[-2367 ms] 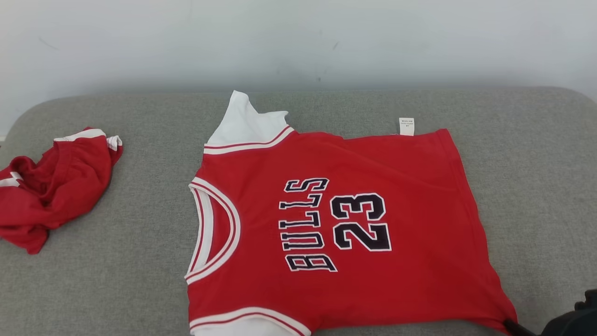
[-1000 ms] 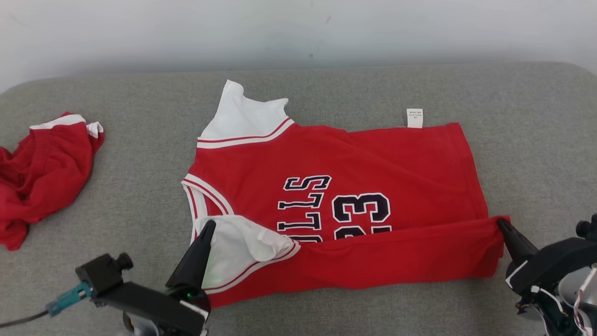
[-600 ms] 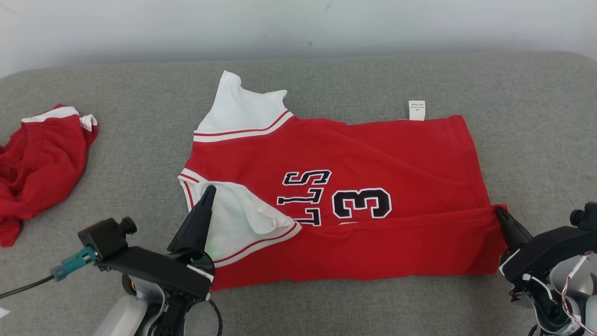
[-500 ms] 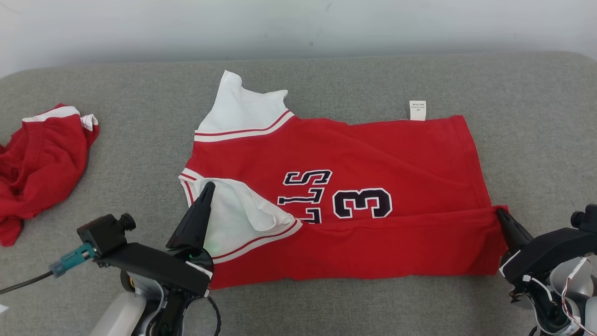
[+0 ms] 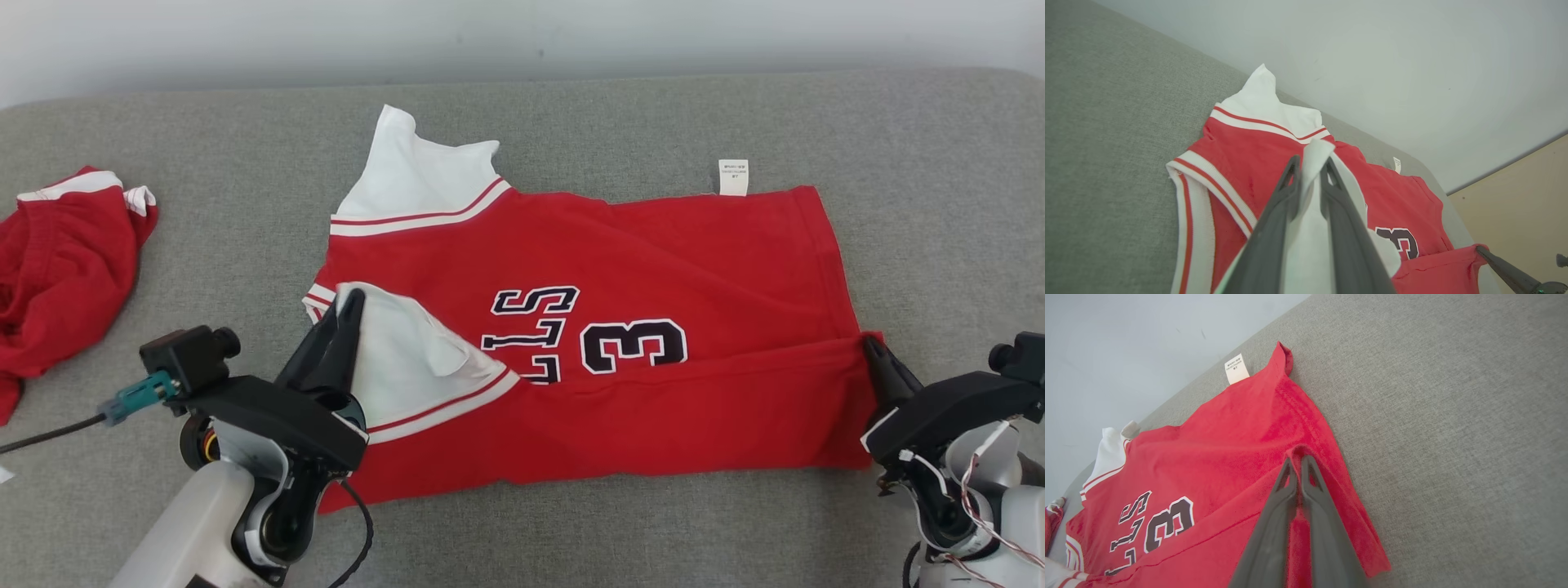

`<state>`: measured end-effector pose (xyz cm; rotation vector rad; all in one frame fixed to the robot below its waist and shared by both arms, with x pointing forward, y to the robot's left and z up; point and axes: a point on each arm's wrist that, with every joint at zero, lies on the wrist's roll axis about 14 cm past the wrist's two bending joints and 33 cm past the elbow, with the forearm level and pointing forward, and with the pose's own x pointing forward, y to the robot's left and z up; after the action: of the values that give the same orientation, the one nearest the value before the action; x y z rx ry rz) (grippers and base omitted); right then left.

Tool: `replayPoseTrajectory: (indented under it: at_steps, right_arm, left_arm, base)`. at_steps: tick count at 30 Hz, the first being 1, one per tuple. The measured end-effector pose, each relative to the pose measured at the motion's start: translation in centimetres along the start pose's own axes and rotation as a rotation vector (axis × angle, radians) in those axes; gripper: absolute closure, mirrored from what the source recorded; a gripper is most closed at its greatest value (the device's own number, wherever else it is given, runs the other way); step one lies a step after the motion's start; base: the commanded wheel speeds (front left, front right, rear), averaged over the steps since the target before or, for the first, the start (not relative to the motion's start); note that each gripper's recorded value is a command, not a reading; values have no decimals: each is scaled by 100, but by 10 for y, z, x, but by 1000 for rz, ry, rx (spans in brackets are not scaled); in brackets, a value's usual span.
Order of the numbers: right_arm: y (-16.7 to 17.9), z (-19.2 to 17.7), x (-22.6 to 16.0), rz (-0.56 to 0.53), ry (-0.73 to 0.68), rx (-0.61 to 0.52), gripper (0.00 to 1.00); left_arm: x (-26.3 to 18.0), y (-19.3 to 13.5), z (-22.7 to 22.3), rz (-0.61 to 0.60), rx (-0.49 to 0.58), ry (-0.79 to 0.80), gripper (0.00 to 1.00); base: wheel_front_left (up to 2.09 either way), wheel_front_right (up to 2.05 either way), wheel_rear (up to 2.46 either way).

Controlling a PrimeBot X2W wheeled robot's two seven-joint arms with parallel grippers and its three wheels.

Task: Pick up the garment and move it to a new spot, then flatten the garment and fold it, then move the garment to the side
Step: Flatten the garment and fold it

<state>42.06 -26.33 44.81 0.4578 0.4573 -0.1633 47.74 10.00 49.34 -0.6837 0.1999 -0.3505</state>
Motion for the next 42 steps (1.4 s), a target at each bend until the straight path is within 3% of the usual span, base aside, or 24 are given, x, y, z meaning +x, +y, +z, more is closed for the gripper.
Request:
replayPoseTrajectory:
  at_steps: [8, 14, 25, 32, 37, 38, 40, 41, 42]
  right_arm:
    - [3, 11, 2, 6, -54, 12, 0]
    - [-2, 26, -17, -8, -119, -18, 0]
    - [-16, 9, -48, -63, -73, -129, 0]
    - [-17, -7, -43, -91, -19, -222, 0]
    - [-17, -16, -35, -99, 12, -257, 0]
    - [-18, -18, -34, -104, 20, -264, 0]
    - [-21, -23, -31, -117, 40, -281, 0]
    - [-23, -25, -30, -125, 50, -287, 0]
    - [-25, -28, -30, -135, 60, -300, 0]
  left_arm:
    - [5, 6, -7, 33, 146, 15, 0]
    - [-16, 22, -9, 102, 279, 21, 0]
    - [-85, 51, -60, 233, 324, 209, 0]
    - [-92, 68, -71, 311, 374, 260, 0]
    - [-83, 67, -85, 301, 395, 316, 0]
    - [-82, 66, -90, 295, 392, 333, 15]
    - [-81, 68, -96, 295, 387, 359, 93]
    - [-81, 68, -99, 295, 380, 367, 100]
    - [-80, 68, -101, 294, 375, 376, 100]
  base:
    - [0, 0, 0]
    - [0, 0, 0]
    - [0, 0, 0]
    - [0, 0, 0]
    - [0, 0, 0]
    - [0, 0, 0]
    - [0, 0, 0]
    - [0, 0, 0]
    - [0, 0, 0]
